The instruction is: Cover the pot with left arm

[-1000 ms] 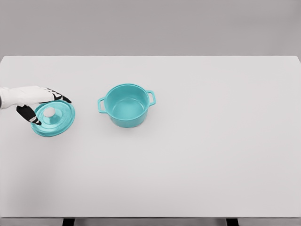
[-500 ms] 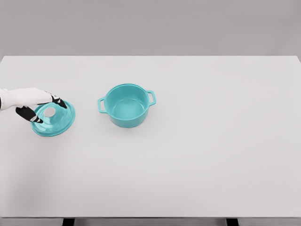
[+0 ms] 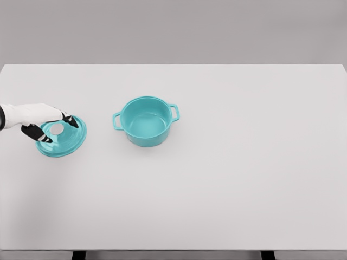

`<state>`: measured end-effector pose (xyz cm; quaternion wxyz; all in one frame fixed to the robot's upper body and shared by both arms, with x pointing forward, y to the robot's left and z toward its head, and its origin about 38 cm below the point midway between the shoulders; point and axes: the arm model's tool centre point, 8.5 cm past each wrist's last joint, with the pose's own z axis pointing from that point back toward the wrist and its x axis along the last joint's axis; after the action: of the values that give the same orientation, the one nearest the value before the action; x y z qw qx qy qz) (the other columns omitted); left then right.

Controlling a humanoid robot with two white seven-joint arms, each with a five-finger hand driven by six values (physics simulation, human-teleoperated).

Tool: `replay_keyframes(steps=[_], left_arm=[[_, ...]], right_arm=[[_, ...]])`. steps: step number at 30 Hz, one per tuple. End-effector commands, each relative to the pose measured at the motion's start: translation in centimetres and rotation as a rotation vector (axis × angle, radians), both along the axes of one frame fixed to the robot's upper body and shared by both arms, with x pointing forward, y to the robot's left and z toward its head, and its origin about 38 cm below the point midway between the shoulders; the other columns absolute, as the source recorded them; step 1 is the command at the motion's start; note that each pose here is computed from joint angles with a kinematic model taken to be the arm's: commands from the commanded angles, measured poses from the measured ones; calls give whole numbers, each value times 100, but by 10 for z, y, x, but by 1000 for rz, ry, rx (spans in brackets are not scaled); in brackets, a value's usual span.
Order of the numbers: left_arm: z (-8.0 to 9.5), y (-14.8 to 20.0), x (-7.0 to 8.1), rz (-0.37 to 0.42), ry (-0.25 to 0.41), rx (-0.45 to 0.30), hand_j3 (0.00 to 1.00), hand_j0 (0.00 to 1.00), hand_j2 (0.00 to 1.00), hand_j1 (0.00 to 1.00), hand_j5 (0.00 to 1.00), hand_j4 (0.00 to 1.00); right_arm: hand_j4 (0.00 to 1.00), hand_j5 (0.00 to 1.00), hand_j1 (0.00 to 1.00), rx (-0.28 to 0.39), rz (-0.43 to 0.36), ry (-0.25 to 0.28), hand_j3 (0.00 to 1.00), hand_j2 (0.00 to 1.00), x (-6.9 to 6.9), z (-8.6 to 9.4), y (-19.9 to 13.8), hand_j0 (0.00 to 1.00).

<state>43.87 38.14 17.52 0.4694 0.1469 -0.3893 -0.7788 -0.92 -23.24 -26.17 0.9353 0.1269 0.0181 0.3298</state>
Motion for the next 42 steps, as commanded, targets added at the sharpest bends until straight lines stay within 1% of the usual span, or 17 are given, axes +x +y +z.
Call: replay_keyframes(steps=[1, 3, 8, 20, 21, 22, 24, 26, 28, 32, 41, 42], left_arm=[[-1, 0, 0, 2, 1, -2, 76, 76, 76, 76, 76, 76], [-1, 0, 0, 2, 2, 0, 73, 73, 73, 73, 73, 73], [-2, 4, 1, 15, 4, 3, 73, 73, 73, 73, 73, 73], [-3, 1, 2, 9, 2, 8, 73, 73, 73, 73, 73, 73], [-2, 1, 3, 9, 1, 8, 73, 73, 73, 73, 73, 73], [-2, 1, 3, 9, 1, 8, 68, 68, 68, 68, 68, 68], [-1, 1, 3, 8, -2, 8, 65, 65, 65, 65, 65, 65], [-1, 1, 3, 7, -2, 6, 57, 57, 57, 57, 57, 57], [-1, 1, 3, 7, -2, 6, 55, 55, 55, 55, 55, 55], [1, 1, 4, 7, -7, 6, 51, 51, 51, 51, 51, 51], [6, 0, 6, 2, -18, 4, 51, 51, 51, 51, 51, 51], [9, 0, 8, 2, -24, 3, 51, 51, 51, 51, 51, 51]], right_arm=[[100, 100, 100, 0, -1, 0, 100, 100, 0, 0, 0, 100], [100, 100, 100, 0, -1, 0, 100, 100, 0, 0, 0, 100], [100, 100, 100, 0, 1, -1, 100, 100, 1, 0, 0, 100], [100, 100, 100, 0, -1, 0, 100, 100, 0, 0, 0, 100], [100, 100, 100, 0, -1, 0, 100, 100, 0, 0, 0, 100], [100, 100, 100, 0, -1, 0, 100, 100, 0, 0, 0, 100], [100, 100, 100, 0, -1, -1, 100, 100, 1, 0, 0, 100], [100, 100, 100, 0, -1, -1, 100, 100, 1, 0, 0, 100], [100, 100, 100, 0, -1, 0, 100, 100, 0, 0, 0, 100], [100, 100, 100, 0, -1, -1, 100, 100, 1, 0, 0, 100], [100, 100, 100, 0, 1, 0, 100, 100, 0, 0, 0, 100], [100, 100, 100, 0, 1, 0, 100, 100, 0, 0, 0, 100]])
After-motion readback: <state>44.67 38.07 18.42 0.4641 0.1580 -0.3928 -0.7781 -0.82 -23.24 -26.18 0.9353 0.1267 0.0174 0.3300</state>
